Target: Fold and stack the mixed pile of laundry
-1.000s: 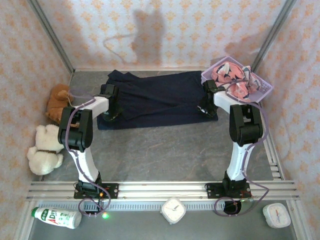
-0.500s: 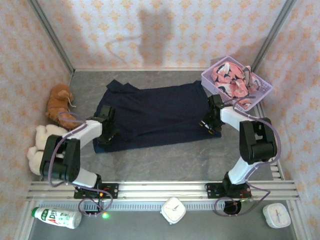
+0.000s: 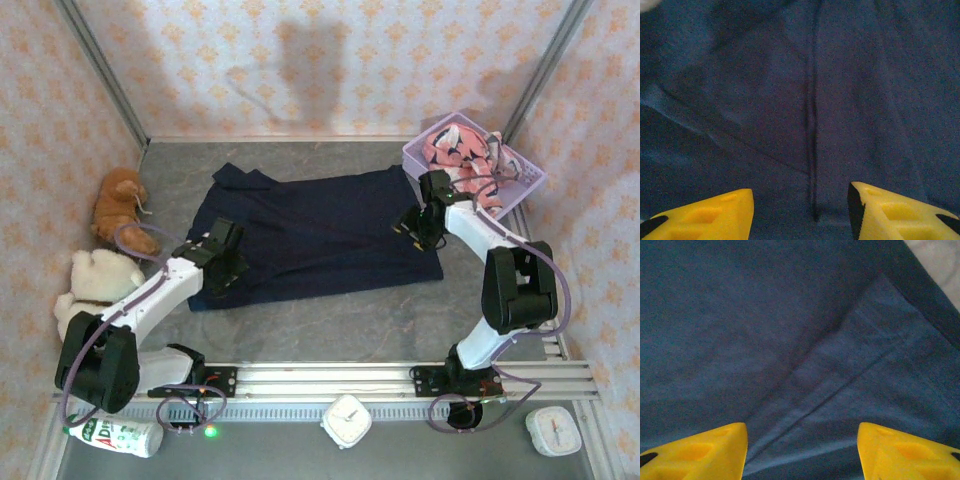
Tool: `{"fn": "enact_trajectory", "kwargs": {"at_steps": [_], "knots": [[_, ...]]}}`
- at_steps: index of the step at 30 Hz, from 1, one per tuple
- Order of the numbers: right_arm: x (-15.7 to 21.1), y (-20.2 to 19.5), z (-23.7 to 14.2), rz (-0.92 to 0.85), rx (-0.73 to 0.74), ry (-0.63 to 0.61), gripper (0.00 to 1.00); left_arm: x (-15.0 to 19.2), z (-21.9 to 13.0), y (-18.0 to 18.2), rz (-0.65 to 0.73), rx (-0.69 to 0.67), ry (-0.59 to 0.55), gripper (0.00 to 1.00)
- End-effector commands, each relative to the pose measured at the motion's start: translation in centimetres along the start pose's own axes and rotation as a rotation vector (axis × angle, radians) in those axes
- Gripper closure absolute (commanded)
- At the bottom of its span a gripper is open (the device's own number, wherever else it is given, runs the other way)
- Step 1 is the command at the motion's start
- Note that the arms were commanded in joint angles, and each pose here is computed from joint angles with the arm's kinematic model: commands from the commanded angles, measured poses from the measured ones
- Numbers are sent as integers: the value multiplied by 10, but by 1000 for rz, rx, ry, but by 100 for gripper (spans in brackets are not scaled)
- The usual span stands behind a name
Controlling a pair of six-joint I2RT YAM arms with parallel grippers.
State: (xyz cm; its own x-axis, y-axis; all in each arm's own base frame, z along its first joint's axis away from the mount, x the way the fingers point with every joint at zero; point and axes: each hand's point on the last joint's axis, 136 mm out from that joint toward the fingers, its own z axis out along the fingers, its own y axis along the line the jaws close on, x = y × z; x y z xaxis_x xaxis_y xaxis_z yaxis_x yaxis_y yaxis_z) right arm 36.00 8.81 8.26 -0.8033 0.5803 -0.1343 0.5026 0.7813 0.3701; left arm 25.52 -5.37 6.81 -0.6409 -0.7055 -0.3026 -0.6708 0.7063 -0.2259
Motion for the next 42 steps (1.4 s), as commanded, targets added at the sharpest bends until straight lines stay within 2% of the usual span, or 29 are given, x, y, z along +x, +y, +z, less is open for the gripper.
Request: {"fn": "enact_trajectory", "kwargs": {"at_steps": [1,6,12,18,26,29,32,35,42], "knots": [[-5,4,-8,-15,2,-10,40,9,1,-13,-5,4,1,49],[-5,5,-11,-15,-1,-10,40,23,10,-30,49,12,21,53],[0,-6,-12,-28,33,-6,40,16,21,-29,89,-34,-24,60],[-2,-10,-21,-39,56,-28,40,21,32,-28,101,-50,-6,70],[-4,-10,-23,-21,51,-39,40,25,37,-21,115,-71,6,73],[-3,-12,-23,-12,51,-43,40,25,37,-19,114,-71,5,80],[-1,-14,-24,-8,49,-47,40,21,33,-18,121,-74,-15,93],[1,-17,-25,-4,55,-53,40,18,29,-19,131,-73,-26,100],[2,-20,-27,0,52,-59,39,17,28,-19,149,-83,-29,100]]}}
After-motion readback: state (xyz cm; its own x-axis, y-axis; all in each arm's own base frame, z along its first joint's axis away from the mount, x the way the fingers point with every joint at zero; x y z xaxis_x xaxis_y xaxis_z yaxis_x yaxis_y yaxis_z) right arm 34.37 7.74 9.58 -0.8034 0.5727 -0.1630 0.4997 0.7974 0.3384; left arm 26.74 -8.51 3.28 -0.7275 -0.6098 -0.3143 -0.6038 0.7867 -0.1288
